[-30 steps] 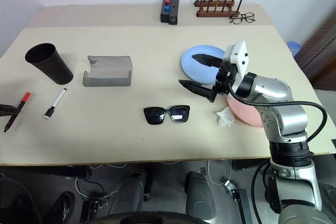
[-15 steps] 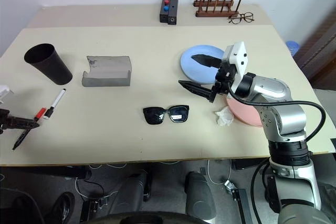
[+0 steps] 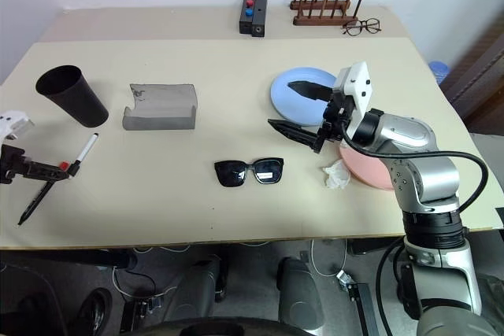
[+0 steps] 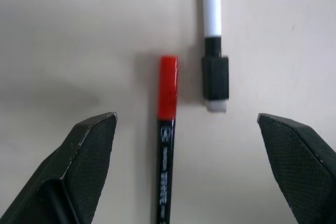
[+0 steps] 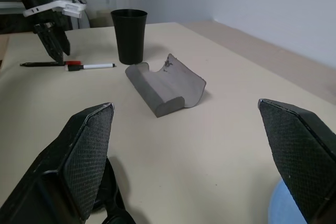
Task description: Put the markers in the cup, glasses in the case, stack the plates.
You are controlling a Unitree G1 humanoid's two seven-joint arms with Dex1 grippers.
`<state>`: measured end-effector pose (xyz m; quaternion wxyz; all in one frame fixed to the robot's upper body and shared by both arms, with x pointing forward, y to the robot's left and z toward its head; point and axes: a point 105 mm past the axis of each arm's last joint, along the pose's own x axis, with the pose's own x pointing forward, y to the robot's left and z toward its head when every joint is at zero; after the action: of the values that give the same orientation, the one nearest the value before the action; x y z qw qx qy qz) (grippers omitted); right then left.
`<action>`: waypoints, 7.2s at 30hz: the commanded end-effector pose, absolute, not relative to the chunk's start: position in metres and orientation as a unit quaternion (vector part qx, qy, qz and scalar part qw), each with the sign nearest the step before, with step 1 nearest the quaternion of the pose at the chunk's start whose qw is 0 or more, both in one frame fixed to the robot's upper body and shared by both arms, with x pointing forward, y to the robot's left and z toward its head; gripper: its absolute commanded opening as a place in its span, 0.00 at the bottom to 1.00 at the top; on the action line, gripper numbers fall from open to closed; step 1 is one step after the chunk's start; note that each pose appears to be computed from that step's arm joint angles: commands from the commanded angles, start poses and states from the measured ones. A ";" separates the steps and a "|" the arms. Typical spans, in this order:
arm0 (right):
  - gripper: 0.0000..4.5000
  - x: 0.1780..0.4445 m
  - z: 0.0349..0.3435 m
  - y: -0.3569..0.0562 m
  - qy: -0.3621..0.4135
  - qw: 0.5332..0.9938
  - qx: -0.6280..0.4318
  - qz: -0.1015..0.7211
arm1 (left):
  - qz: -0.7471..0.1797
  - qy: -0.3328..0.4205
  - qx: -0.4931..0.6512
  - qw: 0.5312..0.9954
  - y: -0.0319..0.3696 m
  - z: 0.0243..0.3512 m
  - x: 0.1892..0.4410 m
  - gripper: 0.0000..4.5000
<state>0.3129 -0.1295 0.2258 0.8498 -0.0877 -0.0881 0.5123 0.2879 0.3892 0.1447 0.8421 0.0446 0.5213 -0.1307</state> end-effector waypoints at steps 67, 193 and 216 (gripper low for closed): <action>1.00 0.312 0.239 -0.136 -0.095 0.845 -0.115 0.513 | -0.112 0.553 0.042 0.825 0.399 0.139 0.253 0.99; 1.00 0.299 0.253 -0.134 -0.107 0.827 -0.046 0.550 | -0.207 0.206 0.015 0.956 0.306 0.252 0.318 0.99; 1.00 0.296 0.251 -0.136 -0.103 0.837 -0.049 0.536 | -0.167 0.426 0.125 0.880 0.308 0.156 0.363 0.99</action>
<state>0.3027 -0.1343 0.2365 0.8392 -0.0309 -0.0765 0.5375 0.3616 0.3015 0.1506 0.8795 0.1148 0.4278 -0.1740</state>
